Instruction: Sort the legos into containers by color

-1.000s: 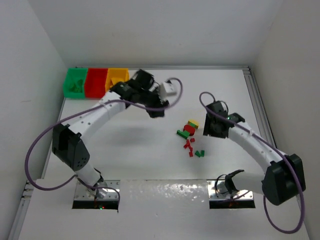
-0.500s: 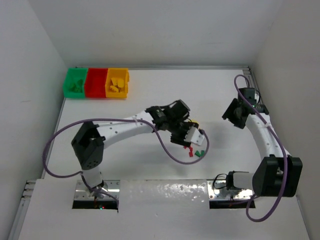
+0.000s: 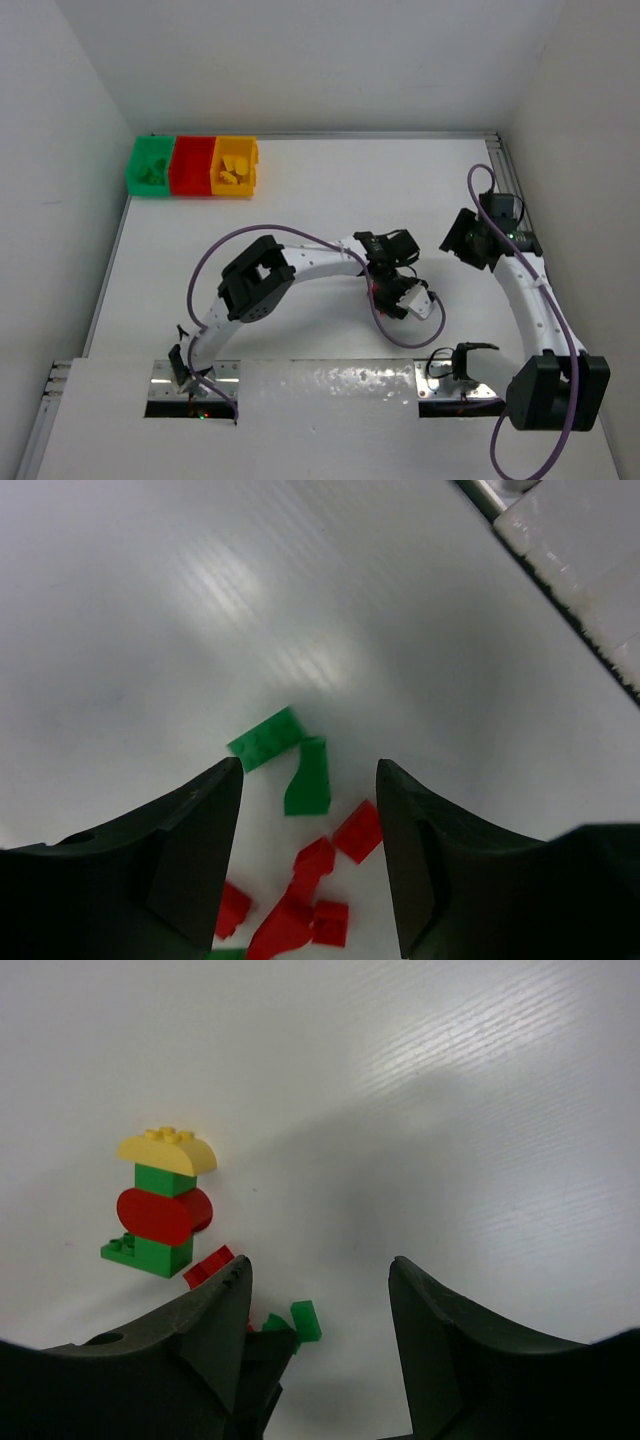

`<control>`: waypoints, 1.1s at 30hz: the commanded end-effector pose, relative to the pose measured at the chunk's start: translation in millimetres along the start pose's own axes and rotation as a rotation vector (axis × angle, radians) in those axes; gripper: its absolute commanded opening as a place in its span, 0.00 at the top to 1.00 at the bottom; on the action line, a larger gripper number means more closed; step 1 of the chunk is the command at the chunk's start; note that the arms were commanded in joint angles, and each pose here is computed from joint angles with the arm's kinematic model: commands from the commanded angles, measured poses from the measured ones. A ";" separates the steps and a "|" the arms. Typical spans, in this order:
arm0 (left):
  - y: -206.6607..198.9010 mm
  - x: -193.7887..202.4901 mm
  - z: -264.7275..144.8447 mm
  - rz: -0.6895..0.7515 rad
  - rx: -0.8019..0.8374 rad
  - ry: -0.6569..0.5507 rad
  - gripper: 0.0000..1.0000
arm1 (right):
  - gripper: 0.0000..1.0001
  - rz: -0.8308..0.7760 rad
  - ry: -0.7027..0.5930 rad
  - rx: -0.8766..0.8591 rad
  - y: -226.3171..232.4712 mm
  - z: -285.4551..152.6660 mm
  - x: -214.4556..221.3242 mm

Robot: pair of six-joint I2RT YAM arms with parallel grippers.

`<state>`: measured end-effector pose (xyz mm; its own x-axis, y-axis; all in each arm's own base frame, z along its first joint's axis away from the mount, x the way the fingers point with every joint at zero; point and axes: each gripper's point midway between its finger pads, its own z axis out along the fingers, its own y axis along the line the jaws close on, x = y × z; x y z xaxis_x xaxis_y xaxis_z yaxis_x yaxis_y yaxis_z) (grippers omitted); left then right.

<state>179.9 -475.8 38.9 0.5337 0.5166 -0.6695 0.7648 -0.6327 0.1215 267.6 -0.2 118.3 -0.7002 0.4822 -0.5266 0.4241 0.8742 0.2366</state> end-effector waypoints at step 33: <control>36.8 -53.2 -37.4 -0.183 -0.185 0.023 1.00 | 0.44 0.001 -0.033 -0.120 17.0 -2.0 3.9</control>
<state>185.4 -477.4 26.9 0.4103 0.7021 -0.5820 0.8810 -0.4700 0.0541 261.5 17.1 112.3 -0.7037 0.4876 -0.5168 0.3694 0.8724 0.3202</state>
